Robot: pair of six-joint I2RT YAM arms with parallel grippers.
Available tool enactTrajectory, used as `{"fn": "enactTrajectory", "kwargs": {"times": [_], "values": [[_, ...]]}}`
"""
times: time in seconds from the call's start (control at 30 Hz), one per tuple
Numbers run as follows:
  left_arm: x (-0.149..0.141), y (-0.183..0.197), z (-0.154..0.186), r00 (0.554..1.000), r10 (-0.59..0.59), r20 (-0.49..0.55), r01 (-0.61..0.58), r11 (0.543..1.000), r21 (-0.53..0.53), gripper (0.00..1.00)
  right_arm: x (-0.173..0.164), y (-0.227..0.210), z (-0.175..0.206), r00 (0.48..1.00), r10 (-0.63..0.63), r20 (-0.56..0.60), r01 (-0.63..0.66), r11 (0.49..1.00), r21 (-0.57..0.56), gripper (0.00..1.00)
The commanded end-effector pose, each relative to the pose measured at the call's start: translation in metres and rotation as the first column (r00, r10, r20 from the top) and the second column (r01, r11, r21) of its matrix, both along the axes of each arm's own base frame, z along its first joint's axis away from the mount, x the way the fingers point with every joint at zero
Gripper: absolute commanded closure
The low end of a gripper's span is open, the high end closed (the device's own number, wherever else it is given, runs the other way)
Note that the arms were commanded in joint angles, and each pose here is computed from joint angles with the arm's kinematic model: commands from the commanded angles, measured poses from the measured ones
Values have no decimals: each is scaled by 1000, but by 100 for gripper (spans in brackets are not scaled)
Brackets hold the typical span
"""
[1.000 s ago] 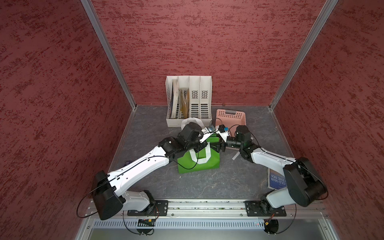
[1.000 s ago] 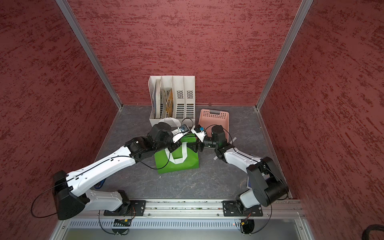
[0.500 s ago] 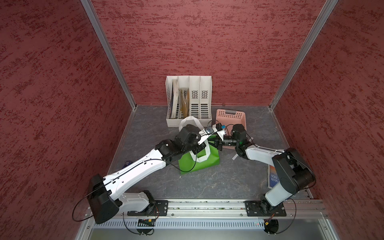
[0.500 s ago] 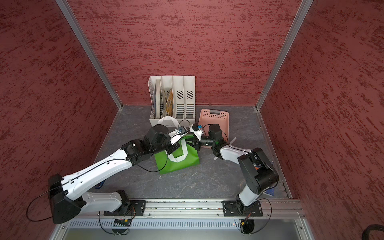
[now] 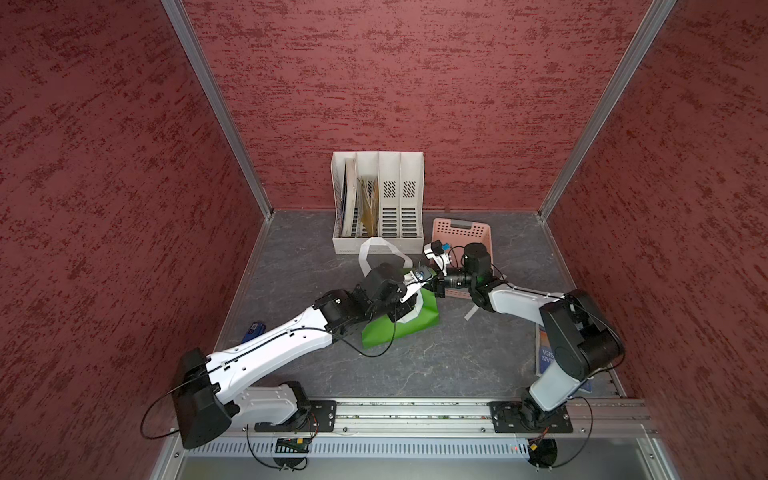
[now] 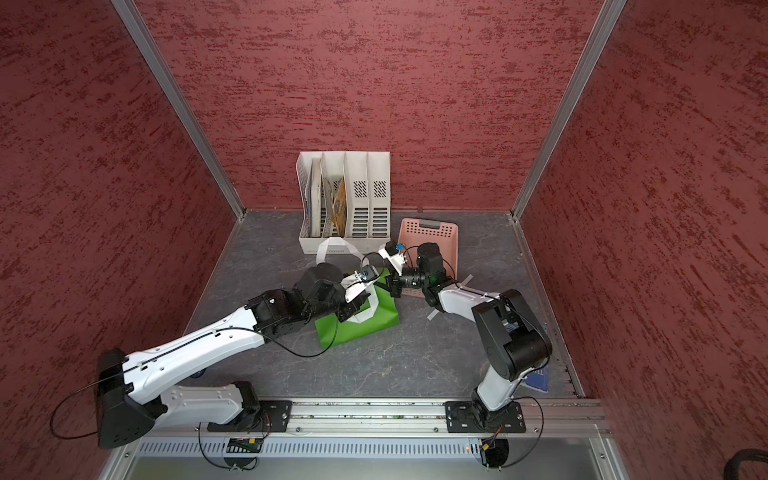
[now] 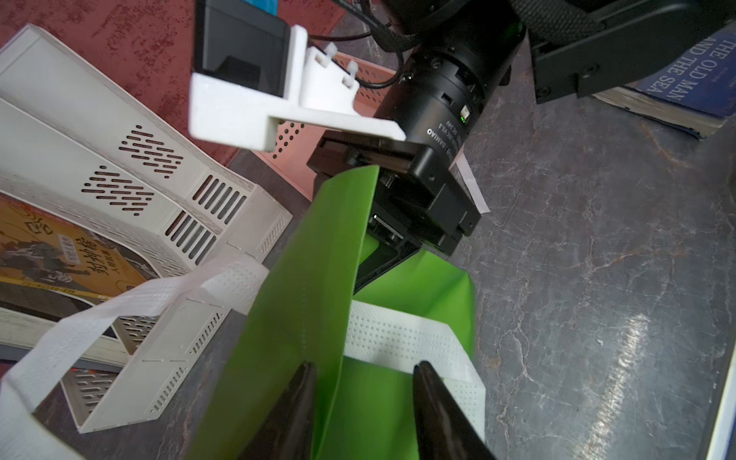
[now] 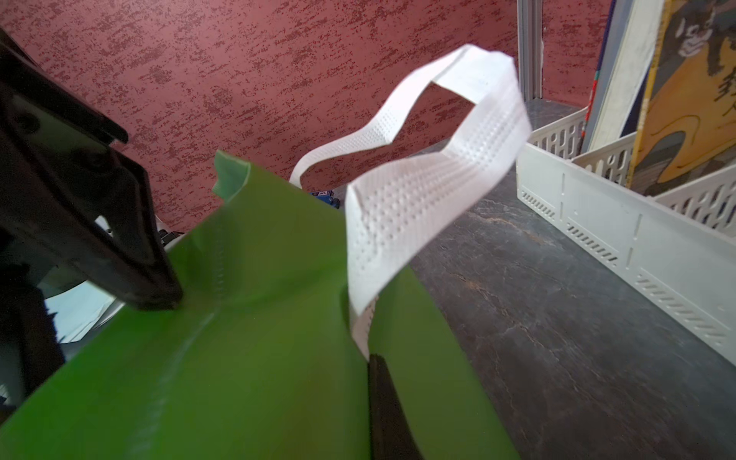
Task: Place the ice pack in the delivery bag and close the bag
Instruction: Seal the delivery bag at the center of the board.
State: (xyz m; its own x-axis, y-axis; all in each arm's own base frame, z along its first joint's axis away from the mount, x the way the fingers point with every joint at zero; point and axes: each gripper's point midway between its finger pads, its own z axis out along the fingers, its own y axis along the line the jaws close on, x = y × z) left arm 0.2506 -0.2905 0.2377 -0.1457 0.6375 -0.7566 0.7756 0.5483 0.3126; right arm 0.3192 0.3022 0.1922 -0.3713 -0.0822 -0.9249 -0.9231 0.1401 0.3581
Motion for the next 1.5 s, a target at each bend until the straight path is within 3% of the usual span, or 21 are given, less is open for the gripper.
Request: {"fn": "enactTrajectory", "kwargs": {"times": [0.0,0.03,0.17,0.3,0.5,0.6,0.87,1.0,1.13,1.33,1.47], "values": [[7,8,5,997,60,45,-60,998,-13,41,2,-7,19,999,-24,36,22,999,43,100],[12,9,9,994,83,69,-81,996,-28,34,0,-8,22,999,-26,42,24,998,50,100],[36,17,25,972,188,138,-180,981,-68,27,-6,-11,29,999,-33,38,31,998,63,100],[48,18,31,962,214,167,-204,976,-76,27,-13,-11,34,999,-26,30,24,997,70,99],[46,10,20,980,131,149,-129,991,-20,31,-19,-7,35,999,-23,26,21,997,71,96],[47,11,17,979,122,162,-124,992,-1,39,-21,-5,38,999,-19,31,17,997,75,96],[56,2,14,957,143,252,-143,990,-19,74,-33,-4,58,999,1,35,-5,994,109,97],[44,-11,3,967,84,239,-81,996,-23,84,-39,-2,67,1000,1,28,-5,991,130,98],[34,-16,-5,972,44,230,-43,999,-10,86,-39,-1,68,1000,-7,9,6,990,138,100],[8,-4,2,990,-1,142,7,999,-37,46,-28,-2,55,997,-72,-1,72,993,94,100],[-5,2,-2,997,-7,74,12,997,-80,36,-25,-3,54,997,-83,9,82,993,88,100]]}}
